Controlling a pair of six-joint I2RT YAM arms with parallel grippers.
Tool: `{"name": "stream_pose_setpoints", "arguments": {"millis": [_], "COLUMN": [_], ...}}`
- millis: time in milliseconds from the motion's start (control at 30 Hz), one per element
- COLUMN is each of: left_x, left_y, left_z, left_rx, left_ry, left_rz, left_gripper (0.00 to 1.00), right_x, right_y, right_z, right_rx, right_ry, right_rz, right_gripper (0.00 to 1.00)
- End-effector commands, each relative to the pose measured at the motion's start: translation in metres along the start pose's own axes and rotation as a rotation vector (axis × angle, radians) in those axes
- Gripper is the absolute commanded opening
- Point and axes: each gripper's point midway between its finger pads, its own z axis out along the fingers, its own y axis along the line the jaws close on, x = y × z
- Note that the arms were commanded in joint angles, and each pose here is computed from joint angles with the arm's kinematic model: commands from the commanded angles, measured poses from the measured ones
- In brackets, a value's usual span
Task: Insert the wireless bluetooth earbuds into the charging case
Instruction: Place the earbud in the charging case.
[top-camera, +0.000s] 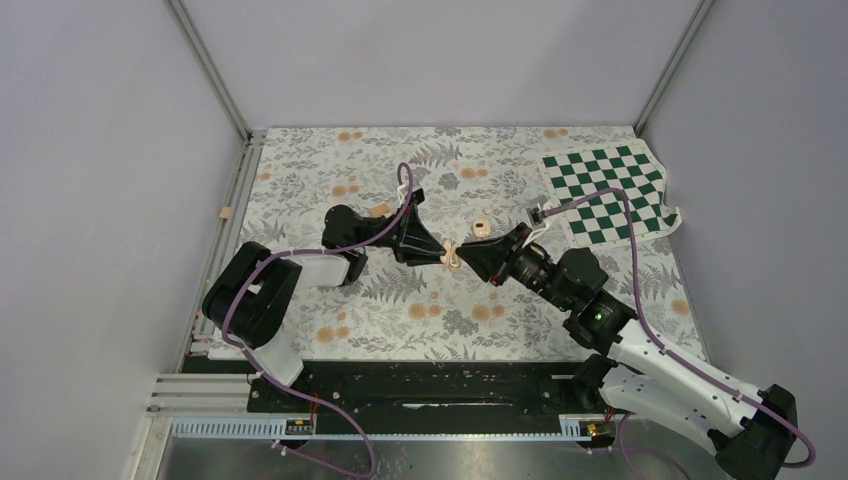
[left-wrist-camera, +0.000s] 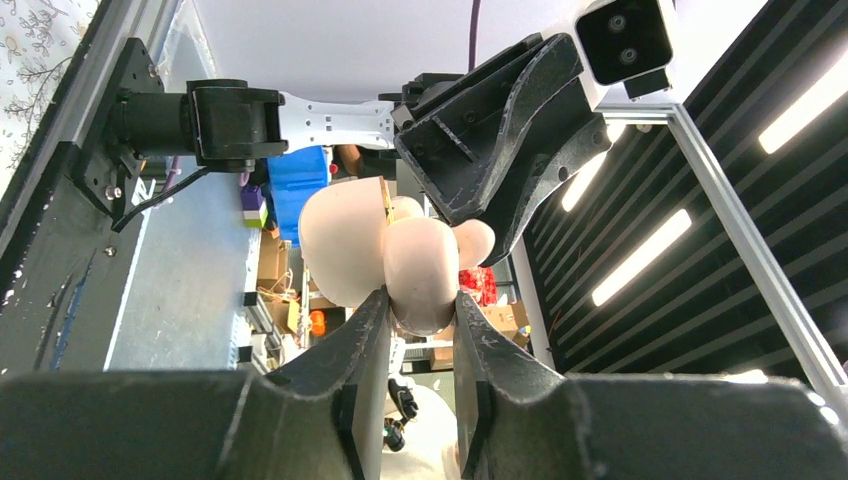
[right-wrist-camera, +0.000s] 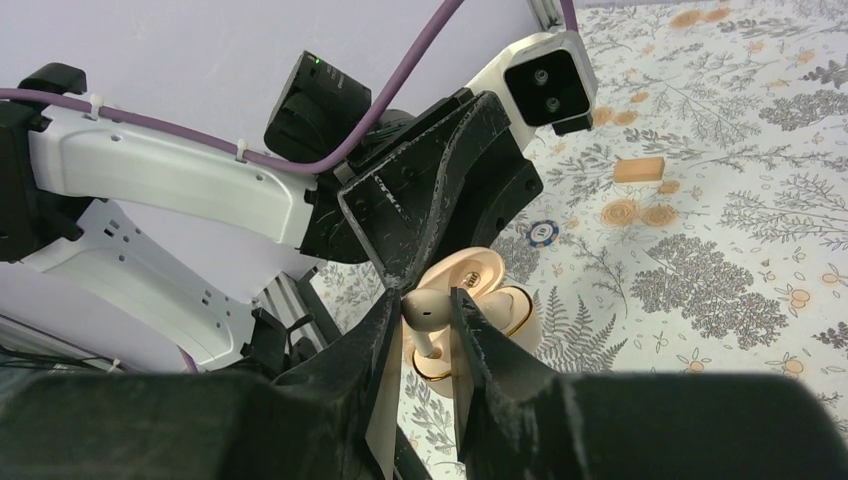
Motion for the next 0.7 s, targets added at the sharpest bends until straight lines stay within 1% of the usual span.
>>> {"name": "stream_pose_setpoints", "arguments": {"millis": [0, 100, 300, 467, 667], "left_x": [0.002, -0.001, -0.004, -0.009, -0.016], "left_y": [-0.029, -0.040, -0.065, -0.072, -0.075], "left_z": [0.004, 0.006, 0.010, 0.012, 0.009], "left_rx": [0.066, 0.082, 0.099, 0.099, 0.098], "left_ry": [-0.008, -0.010, 0.022, 0.032, 0.027], "left_rz": [0.096, 0.085, 0.112, 0.111, 0.106], "left_gripper": [0.00, 0.00, 0.00, 0.00, 0.00], "right_x": [-0.031, -0.044, -0.072, -0.093, -0.099], "right_y": [0.016, 0.020, 0.031, 0.034, 0.032], "right_z": [-0.001, 0.003, 0.010, 0.013, 0.014], "right_rx": [-0.038, -0.039, -0.046, -0.029, -0.023], "right_ry": [-0.106, -0.132, -0.185, -0.242, -0.247], "right_rz": [-0.018, -0.043, -0.088, -0.121, -0.144], "right_gripper": [0.00, 0.00, 0.00, 0.00, 0.00]}}
